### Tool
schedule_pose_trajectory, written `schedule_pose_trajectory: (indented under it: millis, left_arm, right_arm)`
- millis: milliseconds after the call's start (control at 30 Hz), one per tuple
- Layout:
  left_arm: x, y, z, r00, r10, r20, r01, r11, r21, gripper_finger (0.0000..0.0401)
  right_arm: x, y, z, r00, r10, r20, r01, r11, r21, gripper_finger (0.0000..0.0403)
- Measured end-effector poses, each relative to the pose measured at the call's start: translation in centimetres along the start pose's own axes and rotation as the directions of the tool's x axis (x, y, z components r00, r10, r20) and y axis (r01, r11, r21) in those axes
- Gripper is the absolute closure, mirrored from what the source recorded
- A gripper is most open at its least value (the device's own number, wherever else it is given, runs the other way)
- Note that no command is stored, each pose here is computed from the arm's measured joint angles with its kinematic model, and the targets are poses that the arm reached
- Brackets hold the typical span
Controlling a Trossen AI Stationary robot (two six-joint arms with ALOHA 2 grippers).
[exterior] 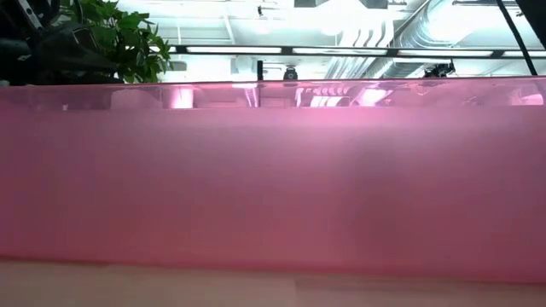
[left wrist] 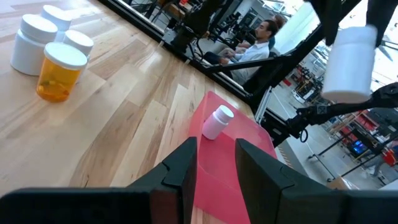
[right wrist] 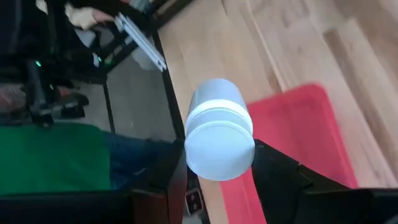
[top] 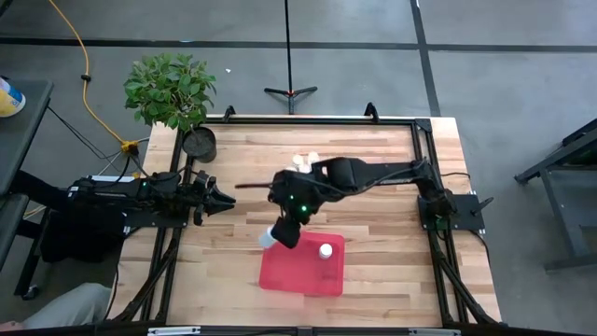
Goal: Pick and place pill bottles into a basket
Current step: Put the white pill bottle into the red bin
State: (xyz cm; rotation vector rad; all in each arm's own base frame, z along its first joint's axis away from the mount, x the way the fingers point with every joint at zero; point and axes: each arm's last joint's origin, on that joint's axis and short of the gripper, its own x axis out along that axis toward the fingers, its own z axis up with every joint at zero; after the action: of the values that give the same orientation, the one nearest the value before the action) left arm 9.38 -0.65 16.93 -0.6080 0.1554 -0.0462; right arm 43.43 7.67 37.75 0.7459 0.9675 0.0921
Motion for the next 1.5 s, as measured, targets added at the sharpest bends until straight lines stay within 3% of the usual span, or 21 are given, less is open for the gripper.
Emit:
schedule_pose_trajectory:
  millis: [567,1100,1500]
  left_arm:
    - [0.0,0.0,0.0,1.000,0.000,0.000,0.000,1.000,0.000,0.0256]
    - [0.0,0.0,0.0,1.000,0.001,0.000,-0.001,1.000,-0.004,0.0256]
    - [0.0,0.0,0.0,1.000,0.001,0.000,-0.001,1.000,-0.022,0.0256]
  right_arm:
    - [2.3,1.5,-5.4,0.964,-0.191,-0.183,0.215,0.969,0.122,0.0262]
    - [8.0,0.0,-12.1,0.845,-0.386,-0.371,0.488,0.840,0.238,0.0262]
    - [10.4,-1.9,-13.8,0.812,-0.441,-0.382,0.556,0.783,0.278,0.0262]
